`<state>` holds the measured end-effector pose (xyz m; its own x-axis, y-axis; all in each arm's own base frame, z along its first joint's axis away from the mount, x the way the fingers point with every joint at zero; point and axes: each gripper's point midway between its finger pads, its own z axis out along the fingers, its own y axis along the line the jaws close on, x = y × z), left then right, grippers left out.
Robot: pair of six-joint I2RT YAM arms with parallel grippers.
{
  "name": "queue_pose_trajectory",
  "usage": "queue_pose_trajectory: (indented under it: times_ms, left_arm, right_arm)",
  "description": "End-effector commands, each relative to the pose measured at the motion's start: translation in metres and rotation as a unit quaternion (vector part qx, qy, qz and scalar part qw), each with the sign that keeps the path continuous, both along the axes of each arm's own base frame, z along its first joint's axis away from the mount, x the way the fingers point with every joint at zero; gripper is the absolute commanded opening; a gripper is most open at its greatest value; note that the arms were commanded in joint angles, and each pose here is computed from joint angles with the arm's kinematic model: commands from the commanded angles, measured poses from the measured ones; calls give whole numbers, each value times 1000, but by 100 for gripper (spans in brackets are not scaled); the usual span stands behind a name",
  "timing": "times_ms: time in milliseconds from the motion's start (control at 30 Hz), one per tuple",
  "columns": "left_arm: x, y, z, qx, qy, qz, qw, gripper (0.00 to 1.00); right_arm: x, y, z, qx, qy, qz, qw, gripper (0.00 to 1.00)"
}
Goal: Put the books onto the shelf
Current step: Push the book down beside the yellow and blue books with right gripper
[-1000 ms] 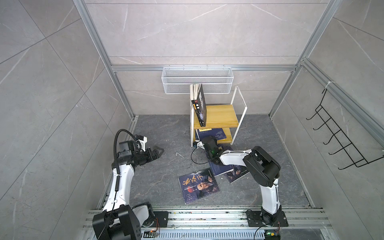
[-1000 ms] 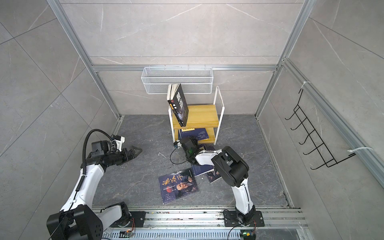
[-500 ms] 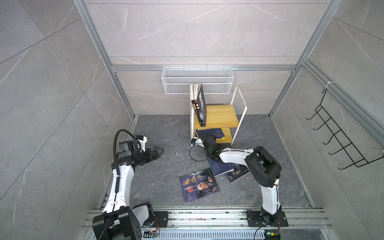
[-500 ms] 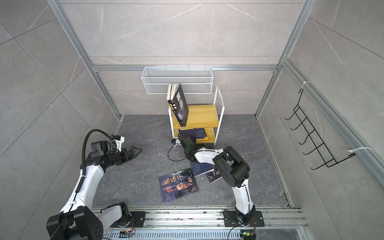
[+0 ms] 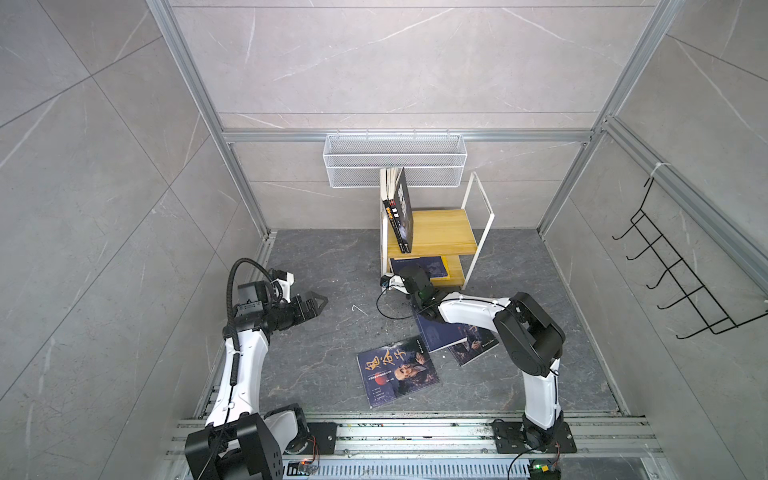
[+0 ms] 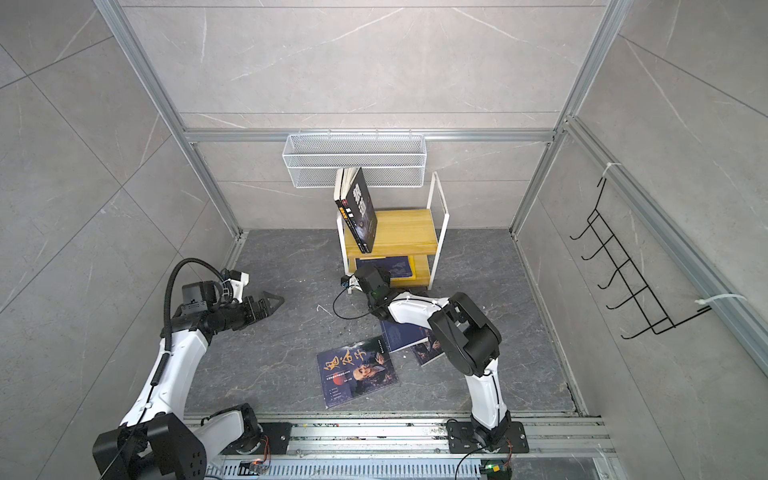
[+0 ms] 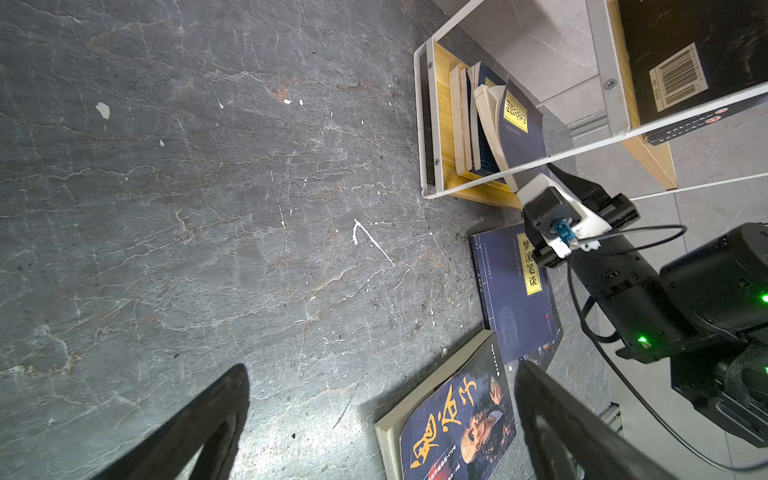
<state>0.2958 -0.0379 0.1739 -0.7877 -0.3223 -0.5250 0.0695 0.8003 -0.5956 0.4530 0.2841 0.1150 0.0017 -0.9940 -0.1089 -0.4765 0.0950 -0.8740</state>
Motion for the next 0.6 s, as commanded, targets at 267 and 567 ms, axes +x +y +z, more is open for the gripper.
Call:
queue_pose_trajectory:
  times_ms: [267,567]
  left_arm:
    - [1,-3,12,-4,-25,-12,1000,100]
    - [1,-3,12,-4,-26,-13,1000,100]
  right_arm:
    - [-42,8,20,120,91,80,985,52]
    - [-47,16,-7,131,188,122,966,50]
